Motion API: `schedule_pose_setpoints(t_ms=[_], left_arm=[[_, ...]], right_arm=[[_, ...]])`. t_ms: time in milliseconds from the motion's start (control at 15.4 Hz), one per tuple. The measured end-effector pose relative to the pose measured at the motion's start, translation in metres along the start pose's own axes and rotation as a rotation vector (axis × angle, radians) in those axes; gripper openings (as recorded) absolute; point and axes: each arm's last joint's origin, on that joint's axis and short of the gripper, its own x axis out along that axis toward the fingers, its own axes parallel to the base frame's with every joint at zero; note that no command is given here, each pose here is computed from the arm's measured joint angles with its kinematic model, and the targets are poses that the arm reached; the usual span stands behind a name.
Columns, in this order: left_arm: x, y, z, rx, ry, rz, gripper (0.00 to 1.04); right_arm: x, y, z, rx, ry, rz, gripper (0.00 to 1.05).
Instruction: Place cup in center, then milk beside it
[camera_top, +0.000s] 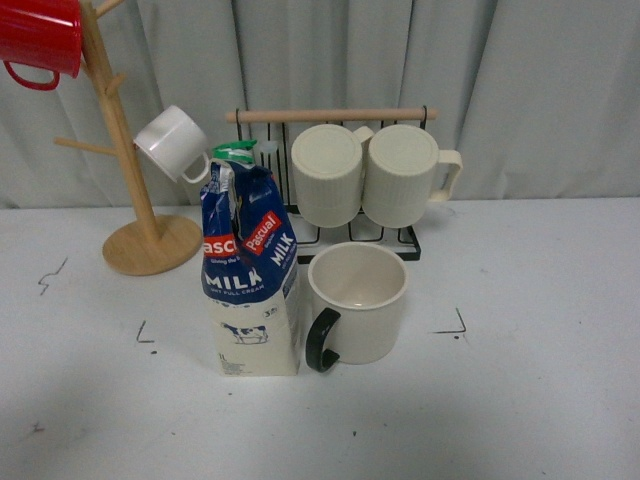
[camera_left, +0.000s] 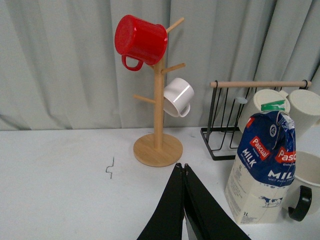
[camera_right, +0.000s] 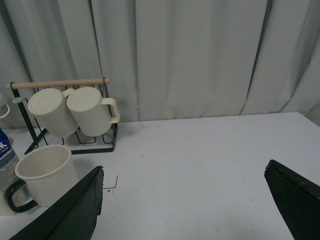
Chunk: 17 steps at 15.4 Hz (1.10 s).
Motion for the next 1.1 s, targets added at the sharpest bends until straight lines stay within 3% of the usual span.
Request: schedule_pose_setpoints(t_ms=[714,844,908,973,1038,1103], left_arm=[[-0.015,0.000,-0.003,-0.001,0.010,0.001,0.02],[-0.015,0.000,-0.003,0.000,0.010,0.001,0.19],[-0.015,0.000,-0.003,0.000,0.010,0.001,0.37],[-0.015,0.000,-0.003,0.000,0.010,0.001,0.75],[-0.015,0.000,-0.003,0.000,0.010,0.001,0.98],[-0.015,0.000,-0.003,0.000,0.010,0.001,0.98]], right_arm=[[0.000,0.000,0.000,0.000,0.000,0.000,0.98],[0.000,0.000,0.000,0.000,0.000,0.000,0.98],[0.000,0.000,0.000,0.000,0.000,0.000,0.98],[0.000,0.000,0.000,0.000,0.000,0.000,0.98],[0.000,0.000,0.000,0.000,0.000,0.000,0.98],[0.000,0.000,0.000,0.000,0.000,0.000,0.98]])
